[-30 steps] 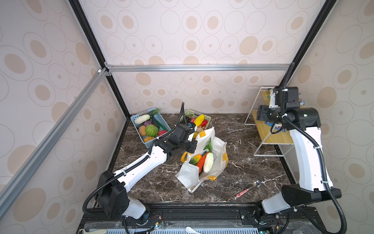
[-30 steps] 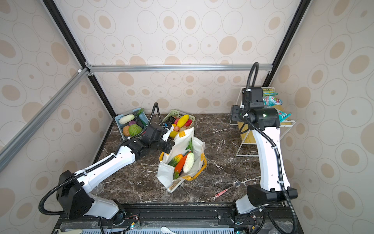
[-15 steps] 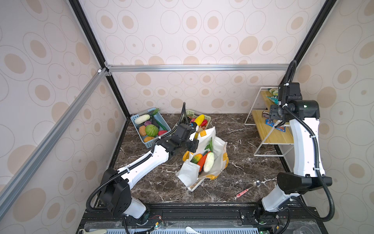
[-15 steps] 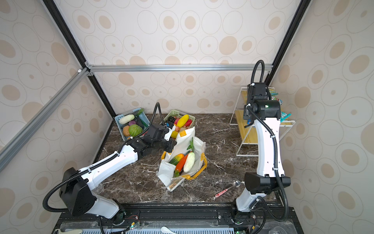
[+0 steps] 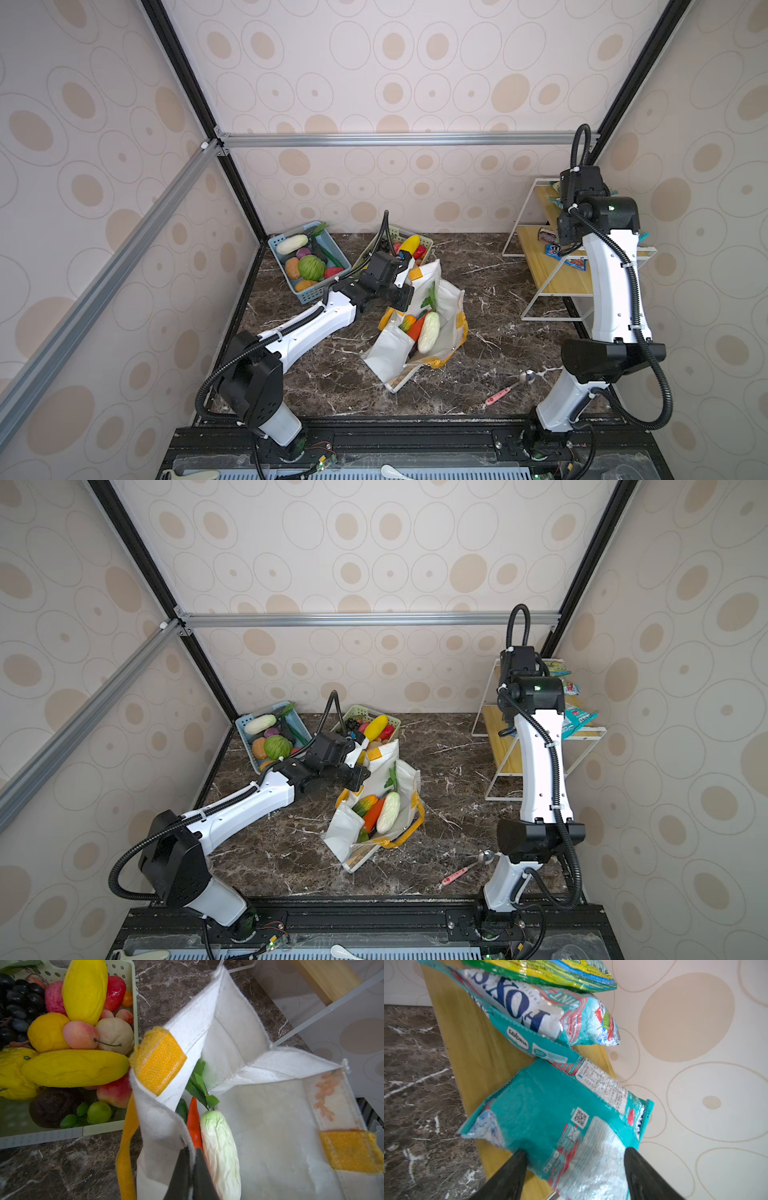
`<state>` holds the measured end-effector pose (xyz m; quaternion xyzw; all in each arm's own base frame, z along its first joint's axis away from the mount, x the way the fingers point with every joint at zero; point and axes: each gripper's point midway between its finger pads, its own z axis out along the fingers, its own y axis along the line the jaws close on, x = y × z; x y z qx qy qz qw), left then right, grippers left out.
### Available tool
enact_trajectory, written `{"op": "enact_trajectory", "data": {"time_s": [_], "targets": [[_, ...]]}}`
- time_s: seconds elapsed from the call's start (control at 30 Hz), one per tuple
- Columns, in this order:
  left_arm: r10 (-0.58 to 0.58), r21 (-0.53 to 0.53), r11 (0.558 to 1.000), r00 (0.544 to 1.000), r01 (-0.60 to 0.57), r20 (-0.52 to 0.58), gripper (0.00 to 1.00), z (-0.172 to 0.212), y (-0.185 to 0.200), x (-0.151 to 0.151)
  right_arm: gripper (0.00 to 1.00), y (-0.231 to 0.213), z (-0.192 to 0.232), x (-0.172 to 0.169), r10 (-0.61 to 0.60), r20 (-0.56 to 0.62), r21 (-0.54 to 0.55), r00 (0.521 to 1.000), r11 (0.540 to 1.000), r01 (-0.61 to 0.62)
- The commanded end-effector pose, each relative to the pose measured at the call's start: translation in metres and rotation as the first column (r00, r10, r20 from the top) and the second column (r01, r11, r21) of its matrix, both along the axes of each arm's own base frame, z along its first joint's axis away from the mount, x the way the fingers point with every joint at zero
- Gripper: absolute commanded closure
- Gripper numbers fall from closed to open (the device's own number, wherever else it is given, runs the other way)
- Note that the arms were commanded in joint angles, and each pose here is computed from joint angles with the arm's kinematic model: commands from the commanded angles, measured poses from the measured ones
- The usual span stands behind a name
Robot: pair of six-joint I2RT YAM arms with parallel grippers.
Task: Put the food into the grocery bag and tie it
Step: 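Release the tote rim and move the right gripper to the shelf, then grasp the teal snack bag on the shelf with the right gripper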
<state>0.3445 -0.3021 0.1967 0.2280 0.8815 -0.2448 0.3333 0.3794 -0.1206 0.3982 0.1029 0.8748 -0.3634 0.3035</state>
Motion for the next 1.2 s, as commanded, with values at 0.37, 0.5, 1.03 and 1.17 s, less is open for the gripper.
{"op": "enact_trajectory", "data": {"time_s": [0.37, 0.5, 1.03, 1.17], "targets": [[-0.033, -0.008, 0.999, 0.999, 0.033, 0.018, 1.0, 0.014, -0.008, 0.009, 0.28, -0.002, -0.043, 0.02, 0.061, -0.145, -0.041, 0.988, 0.997, -0.067], [-0.025, -0.012, 1.0, 0.999, 0.026, 0.023, 1.0, 0.017, -0.007, 0.009, 0.49, -0.001, -0.045, 0.023, 0.079, -0.158, -0.044, 0.984, 0.995, -0.087], [-0.005, -0.027, 1.0, 1.0, 0.006, 0.028, 1.0, 0.022, -0.007, 0.013, 0.86, 0.011, -0.008, 0.02, 0.14, 0.022, 0.007, 0.99, 0.99, -0.14], [-0.002, -0.029, 1.0, 1.0, 0.003, 0.029, 1.0, 0.023, -0.007, 0.013, 0.86, 0.016, 0.007, 0.015, 0.15, 0.097, 0.028, 0.984, 0.988, -0.154]]}}
